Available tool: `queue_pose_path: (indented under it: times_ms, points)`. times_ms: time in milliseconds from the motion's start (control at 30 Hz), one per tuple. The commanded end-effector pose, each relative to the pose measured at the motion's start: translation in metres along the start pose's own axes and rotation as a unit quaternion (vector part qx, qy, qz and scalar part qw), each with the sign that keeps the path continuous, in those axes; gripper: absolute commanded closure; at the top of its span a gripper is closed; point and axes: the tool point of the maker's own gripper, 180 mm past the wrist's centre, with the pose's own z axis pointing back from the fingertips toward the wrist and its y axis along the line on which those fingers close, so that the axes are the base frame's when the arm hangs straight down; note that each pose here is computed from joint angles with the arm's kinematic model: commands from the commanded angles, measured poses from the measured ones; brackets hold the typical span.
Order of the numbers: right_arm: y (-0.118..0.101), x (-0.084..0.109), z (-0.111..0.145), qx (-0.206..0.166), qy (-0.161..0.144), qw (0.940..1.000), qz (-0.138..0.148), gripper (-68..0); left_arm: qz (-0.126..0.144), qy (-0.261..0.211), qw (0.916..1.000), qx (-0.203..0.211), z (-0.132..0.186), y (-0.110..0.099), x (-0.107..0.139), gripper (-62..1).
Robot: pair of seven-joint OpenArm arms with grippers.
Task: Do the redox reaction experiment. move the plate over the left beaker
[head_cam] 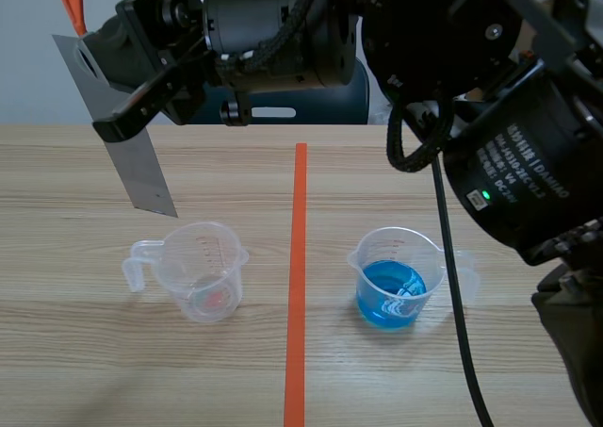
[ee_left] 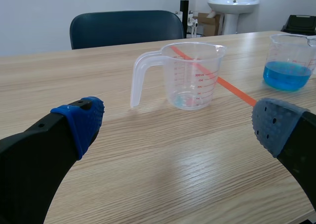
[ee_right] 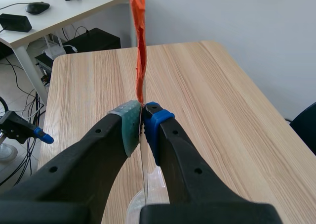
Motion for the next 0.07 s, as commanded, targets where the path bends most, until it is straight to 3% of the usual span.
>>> queue_pose_path:
  times_ms: [0,33]
  points:
    - [-0.0024,0.0125,0.0019,-0.003,-0.021,0.9997,0.007,-0.6,-0.003,-0.008,1.0000,-0.001,0.0010,0.0019,0.0053,-62.3]
    - [-0.0024,0.0125,0.0019,-0.003,-0.021,0.9997,0.007,-0.6,-0.003,-0.008,1.0000,-0.001,0.0010,0.0019,0.0053,-62.3]
